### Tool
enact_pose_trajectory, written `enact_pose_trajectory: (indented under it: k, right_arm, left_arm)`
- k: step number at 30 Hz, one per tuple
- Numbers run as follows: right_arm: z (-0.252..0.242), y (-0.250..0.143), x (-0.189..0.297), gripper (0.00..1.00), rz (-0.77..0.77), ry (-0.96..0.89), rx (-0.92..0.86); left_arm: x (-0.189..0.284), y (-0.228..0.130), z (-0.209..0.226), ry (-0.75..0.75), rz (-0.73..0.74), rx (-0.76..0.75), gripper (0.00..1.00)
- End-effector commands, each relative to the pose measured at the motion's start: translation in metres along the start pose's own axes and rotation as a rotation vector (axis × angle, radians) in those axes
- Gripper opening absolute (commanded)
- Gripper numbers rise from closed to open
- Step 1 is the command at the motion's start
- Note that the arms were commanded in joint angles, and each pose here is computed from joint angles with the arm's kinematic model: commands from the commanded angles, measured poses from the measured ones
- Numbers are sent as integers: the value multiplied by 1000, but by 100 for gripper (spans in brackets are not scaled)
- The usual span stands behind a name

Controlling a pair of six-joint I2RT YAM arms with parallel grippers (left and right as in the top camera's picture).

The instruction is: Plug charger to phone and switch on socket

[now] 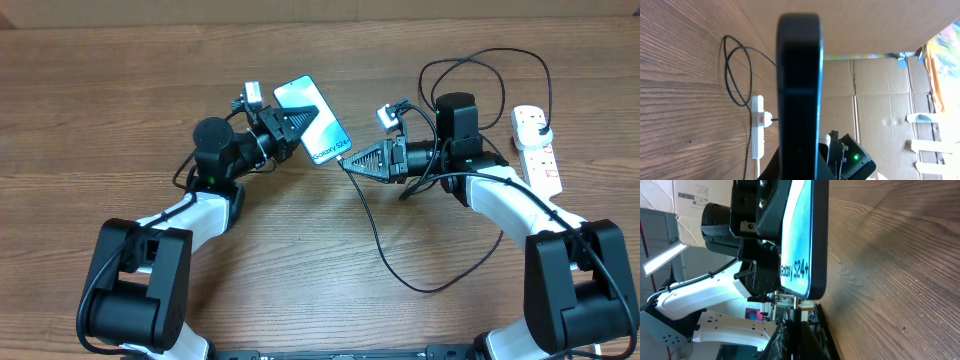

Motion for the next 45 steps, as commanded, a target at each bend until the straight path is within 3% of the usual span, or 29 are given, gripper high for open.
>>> enact_pose_trajectory:
  k: [1,45]
  right_arm:
    - [10,5,0,4,-1,12,35]
    - [8,6,0,4,-12,-9,28]
  left_arm:
    - [-4,-6,-8,-22,5,-16,4]
    - [-4,-7,-7,-16,13,-20,4]
Point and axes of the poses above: each gripper's point midway between its finger pads, its own x axis back along the fingers, its own z axis along the line the jaws close on, y = z × x, the point moved 9 cm from there along x, back along the fingers, and after that the axes turned 12 degrees about x, right-handed, at the moved point
